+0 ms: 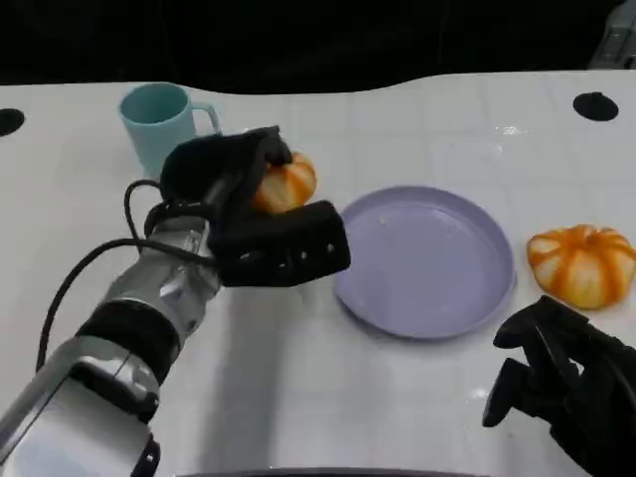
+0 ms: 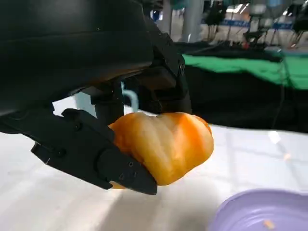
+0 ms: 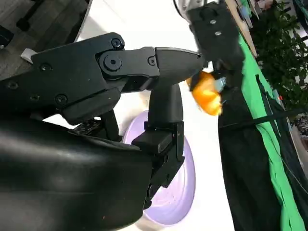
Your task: Grasp the bread from the table and place it into the plate.
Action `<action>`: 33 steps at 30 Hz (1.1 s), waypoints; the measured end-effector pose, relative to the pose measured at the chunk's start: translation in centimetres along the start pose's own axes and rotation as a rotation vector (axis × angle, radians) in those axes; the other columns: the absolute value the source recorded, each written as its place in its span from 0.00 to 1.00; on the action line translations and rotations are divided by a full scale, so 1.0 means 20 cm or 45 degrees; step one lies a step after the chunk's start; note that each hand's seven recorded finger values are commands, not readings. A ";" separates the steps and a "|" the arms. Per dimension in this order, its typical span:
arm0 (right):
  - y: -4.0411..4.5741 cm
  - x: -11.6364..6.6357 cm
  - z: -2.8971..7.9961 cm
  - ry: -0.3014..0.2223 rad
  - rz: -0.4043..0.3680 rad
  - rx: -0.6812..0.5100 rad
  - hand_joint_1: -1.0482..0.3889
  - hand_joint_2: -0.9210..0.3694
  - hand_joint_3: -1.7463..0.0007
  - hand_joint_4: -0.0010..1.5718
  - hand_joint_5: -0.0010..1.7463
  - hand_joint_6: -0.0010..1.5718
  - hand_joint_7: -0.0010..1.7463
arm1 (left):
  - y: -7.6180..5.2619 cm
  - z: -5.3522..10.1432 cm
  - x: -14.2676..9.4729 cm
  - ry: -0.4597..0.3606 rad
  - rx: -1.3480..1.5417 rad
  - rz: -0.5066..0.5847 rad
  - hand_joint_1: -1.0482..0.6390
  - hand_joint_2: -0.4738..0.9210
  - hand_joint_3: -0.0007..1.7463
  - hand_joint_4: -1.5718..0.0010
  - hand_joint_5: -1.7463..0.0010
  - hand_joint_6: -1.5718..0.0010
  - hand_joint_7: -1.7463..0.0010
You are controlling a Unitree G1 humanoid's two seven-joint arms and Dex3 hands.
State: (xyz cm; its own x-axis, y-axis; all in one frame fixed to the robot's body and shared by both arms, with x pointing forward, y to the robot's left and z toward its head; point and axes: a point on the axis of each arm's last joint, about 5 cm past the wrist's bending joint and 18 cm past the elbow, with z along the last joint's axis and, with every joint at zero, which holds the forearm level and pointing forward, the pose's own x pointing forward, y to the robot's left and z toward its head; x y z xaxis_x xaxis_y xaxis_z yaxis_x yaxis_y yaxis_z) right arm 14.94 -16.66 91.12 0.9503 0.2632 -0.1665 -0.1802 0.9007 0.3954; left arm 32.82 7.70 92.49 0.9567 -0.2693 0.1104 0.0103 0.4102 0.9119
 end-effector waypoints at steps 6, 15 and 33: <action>0.001 0.00 0.00 0.001 0.002 0.000 0.41 0.00 0.80 0.40 1.00 0.31 0.92 | 0.01 0.12 0.03 -0.196 -0.022 0.017 0.49 0.90 0.22 0.41 0.00 0.50 0.30; 0.004 0.00 0.00 0.005 0.006 0.001 0.41 0.00 0.79 0.40 1.00 0.30 0.92 | -0.05 0.27 0.03 -0.356 -0.035 -0.024 0.47 0.83 0.31 0.37 0.00 0.45 0.46; 0.022 0.00 -0.01 0.005 0.028 -0.005 0.42 0.00 0.78 0.40 1.00 0.30 0.93 | -0.13 0.46 0.02 -0.437 0.060 -0.156 0.46 0.95 0.16 0.43 0.00 0.31 0.83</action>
State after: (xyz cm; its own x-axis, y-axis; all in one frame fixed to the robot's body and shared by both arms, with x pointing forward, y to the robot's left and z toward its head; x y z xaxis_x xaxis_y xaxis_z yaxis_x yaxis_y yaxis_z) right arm 14.73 -16.18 91.05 0.9449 0.2847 -0.1615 -0.2024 0.8960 0.3952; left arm 30.50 -1.46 93.72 0.7959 -0.5937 0.1184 0.0975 0.3187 0.9428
